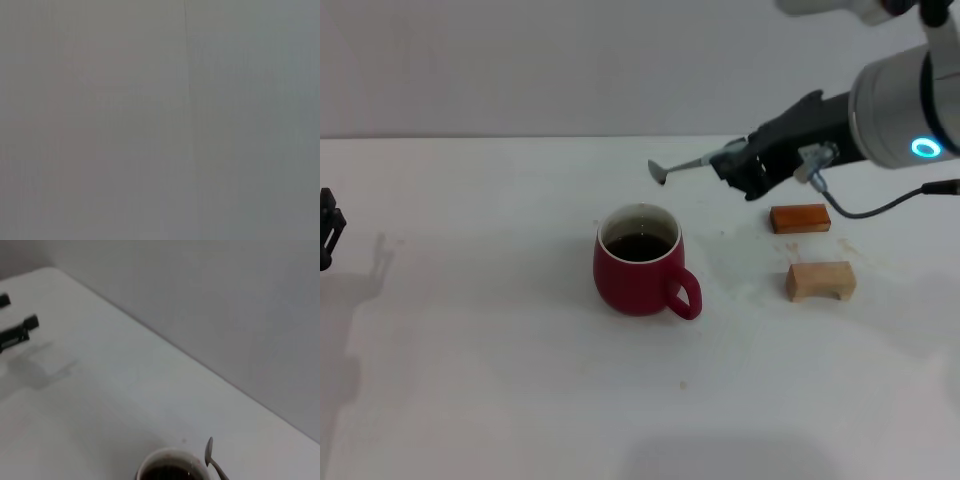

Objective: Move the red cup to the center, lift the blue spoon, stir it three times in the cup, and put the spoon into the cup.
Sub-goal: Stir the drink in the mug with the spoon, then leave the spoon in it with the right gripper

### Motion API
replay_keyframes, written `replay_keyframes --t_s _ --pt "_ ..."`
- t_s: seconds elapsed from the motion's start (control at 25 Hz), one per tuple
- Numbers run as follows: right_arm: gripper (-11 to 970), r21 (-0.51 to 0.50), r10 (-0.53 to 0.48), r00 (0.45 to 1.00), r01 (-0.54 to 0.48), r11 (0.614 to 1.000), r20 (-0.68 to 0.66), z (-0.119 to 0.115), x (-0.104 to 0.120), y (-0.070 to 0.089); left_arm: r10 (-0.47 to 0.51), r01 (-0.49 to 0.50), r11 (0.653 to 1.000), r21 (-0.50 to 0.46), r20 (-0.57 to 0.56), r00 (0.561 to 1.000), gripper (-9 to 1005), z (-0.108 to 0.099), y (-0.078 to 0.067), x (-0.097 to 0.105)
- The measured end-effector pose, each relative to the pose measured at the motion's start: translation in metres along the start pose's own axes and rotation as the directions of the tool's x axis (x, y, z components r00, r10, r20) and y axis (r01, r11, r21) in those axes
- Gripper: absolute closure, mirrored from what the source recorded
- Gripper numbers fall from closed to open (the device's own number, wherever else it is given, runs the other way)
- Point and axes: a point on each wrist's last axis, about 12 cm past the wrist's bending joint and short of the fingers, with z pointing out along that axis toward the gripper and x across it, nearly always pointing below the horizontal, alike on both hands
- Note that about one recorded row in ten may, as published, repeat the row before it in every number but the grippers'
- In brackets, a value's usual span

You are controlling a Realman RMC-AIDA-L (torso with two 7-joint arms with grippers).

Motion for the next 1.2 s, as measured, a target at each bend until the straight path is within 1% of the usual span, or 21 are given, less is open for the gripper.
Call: replay_keyframes --t_s 0.08,0.24,0.52,0.88,1.2 --pt "829 0.012 -0.026 0.999 0.027 1.0 -0.043 0.002 0.0 0.004 0.0 0.0 1.0 0.0 -0.001 1.0 142 0.0 0.0 0.0" --pt "829 0.019 -0.038 0.996 0.04 0.999 -0.078 0.004 0.002 0.007 0.0 0.0 1.0 -0.002 -0.004 1.0 142 -0.001 0.0 0.001" --pt "828 0.011 -0.051 0.994 0.052 0.999 -0.101 0.007 0.004 0.01 -0.002 0.002 1.0 -0.002 -0.005 1.0 142 -0.002 0.0 0.001" --pt "829 -0.022 -0.07 0.989 0.068 0.997 -0.132 0.025 0.009 0.017 -0.004 0.004 1.0 0.002 -0.006 1.0 142 -0.003 -0.002 0.001" --pt "829 -0.026 -0.072 0.987 0.069 0.997 -0.142 0.037 0.007 0.015 -0.005 0.005 1.0 0.0 -0.006 1.0 142 -0.002 -0.001 0.001"
